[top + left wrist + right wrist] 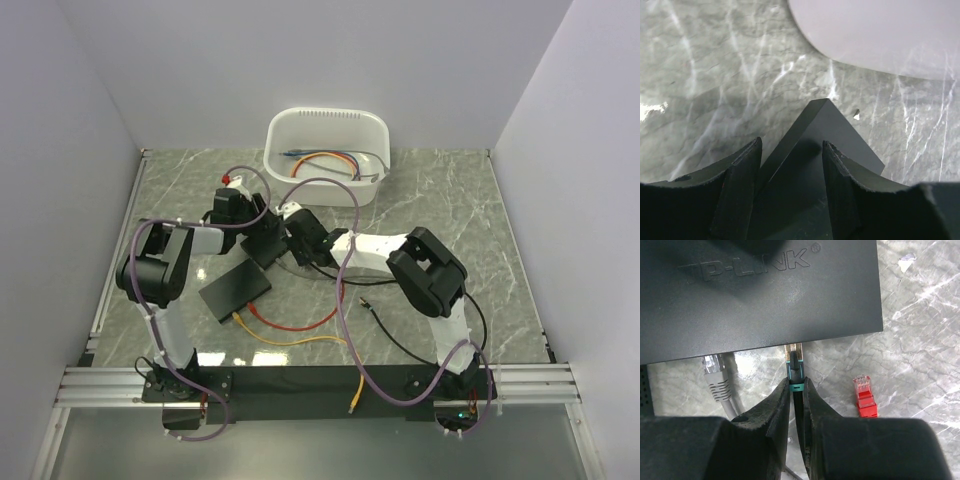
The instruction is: Insert the plug into the switch port
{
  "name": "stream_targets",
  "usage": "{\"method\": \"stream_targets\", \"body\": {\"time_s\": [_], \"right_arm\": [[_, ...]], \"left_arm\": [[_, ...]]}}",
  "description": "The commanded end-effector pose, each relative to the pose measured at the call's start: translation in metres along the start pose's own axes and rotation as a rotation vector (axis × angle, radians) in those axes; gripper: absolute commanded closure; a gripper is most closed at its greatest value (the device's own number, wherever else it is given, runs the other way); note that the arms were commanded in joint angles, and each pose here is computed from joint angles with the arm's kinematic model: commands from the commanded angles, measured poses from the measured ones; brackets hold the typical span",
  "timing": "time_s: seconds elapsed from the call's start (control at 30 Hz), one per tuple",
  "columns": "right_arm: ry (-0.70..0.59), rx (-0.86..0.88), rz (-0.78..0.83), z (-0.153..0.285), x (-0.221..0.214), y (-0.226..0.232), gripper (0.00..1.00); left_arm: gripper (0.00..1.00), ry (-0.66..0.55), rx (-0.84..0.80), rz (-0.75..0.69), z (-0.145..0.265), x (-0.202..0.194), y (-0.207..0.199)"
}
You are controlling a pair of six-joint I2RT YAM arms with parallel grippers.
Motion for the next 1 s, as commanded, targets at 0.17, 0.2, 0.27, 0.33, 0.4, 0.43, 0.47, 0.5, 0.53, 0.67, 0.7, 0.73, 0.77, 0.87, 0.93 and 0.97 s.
{"method": "stream_targets", "body": {"time_s": [0.17, 0.2, 0.27, 0.33, 0.4, 0.43, 0.47, 0.5, 0.53, 0.67, 0.7, 0.73, 0.77, 0.87, 0.93, 0.97], "right_arm": [[-0.091, -0.013, 0.041, -0.003, 0.034, 0.001, 0.98], [-0.092, -0.013, 0.046, -0.003, 0.035, 0.0, 0.98], [-0.099, -0.01, 0.062, -0.002, 0.04, 0.002, 0.98], [-0.116, -0.002, 0.068, 0.0, 0.046, 0.004, 0.98], [-0.141, 0.009, 0.07, 0.003, 0.052, 0.005, 0.99], [-0.15, 0.016, 0.07, 0.004, 0.054, 0.006, 0.99], [-0.158, 0.026, 0.067, 0.006, 0.058, 0.008, 0.99], [-0.166, 0.035, 0.066, 0.007, 0.061, 0.01, 0.99], [-0.178, 0.032, 0.064, 0.007, 0.066, 0.01, 0.99], [-0.195, 0.031, 0.054, 0.008, 0.074, 0.007, 1.0], [-0.218, 0.039, 0.046, 0.007, 0.079, 0.007, 1.0], [-0.224, 0.047, 0.043, 0.009, 0.08, 0.006, 1.0], [-0.225, 0.059, 0.042, 0.009, 0.079, 0.006, 1.0], [-0.246, 0.093, 0.039, 0.013, 0.079, 0.008, 1.0], [-0.257, 0.112, 0.039, 0.017, 0.079, 0.01, 1.0], [-0.262, 0.119, 0.066, 0.019, 0.08, 0.01, 1.0]], "left_arm": [[0.45, 0.119, -0.166, -0.001, -0.009, -0.039, -0.019], [0.45, 0.123, -0.167, 0.001, -0.01, -0.041, -0.019], [0.45, 0.13, -0.168, 0.004, -0.008, -0.046, -0.018], [0.45, 0.135, -0.178, -0.002, -0.007, -0.049, -0.021], [0.46, 0.144, -0.19, -0.018, -0.008, -0.053, -0.026], [0.46, 0.148, -0.19, -0.025, -0.009, -0.053, -0.028], [0.46, 0.161, -0.185, -0.03, -0.01, -0.056, -0.029], [0.46, 0.166, -0.177, -0.044, -0.011, -0.059, -0.032], [0.46, 0.174, -0.179, -0.049, -0.01, -0.063, -0.034], [0.46, 0.194, -0.187, -0.052, -0.006, -0.079, -0.039], [0.46, 0.194, -0.196, -0.044, -0.006, -0.082, -0.042], [0.46, 0.21, -0.204, -0.038, -0.003, -0.09, -0.042], [0.46, 0.216, -0.217, -0.04, -0.002, -0.095, -0.044], [0.46, 0.216, -0.216, -0.04, 0.003, -0.101, -0.047], [0.46, 0.227, -0.199, -0.057, 0.003, -0.105, -0.049], [0.46, 0.23, -0.196, -0.061, 0.003, -0.106, -0.049]]}}
Point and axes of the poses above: each gripper's point midway between its finger pads, its own z axis back along the fingers, its own y axis along the line the jaws close on, x = y × z, the point moved 3 cm from there along z, back along the fingers, and after that the axes turned 12 degrees about -z, right-handed, at the moved point
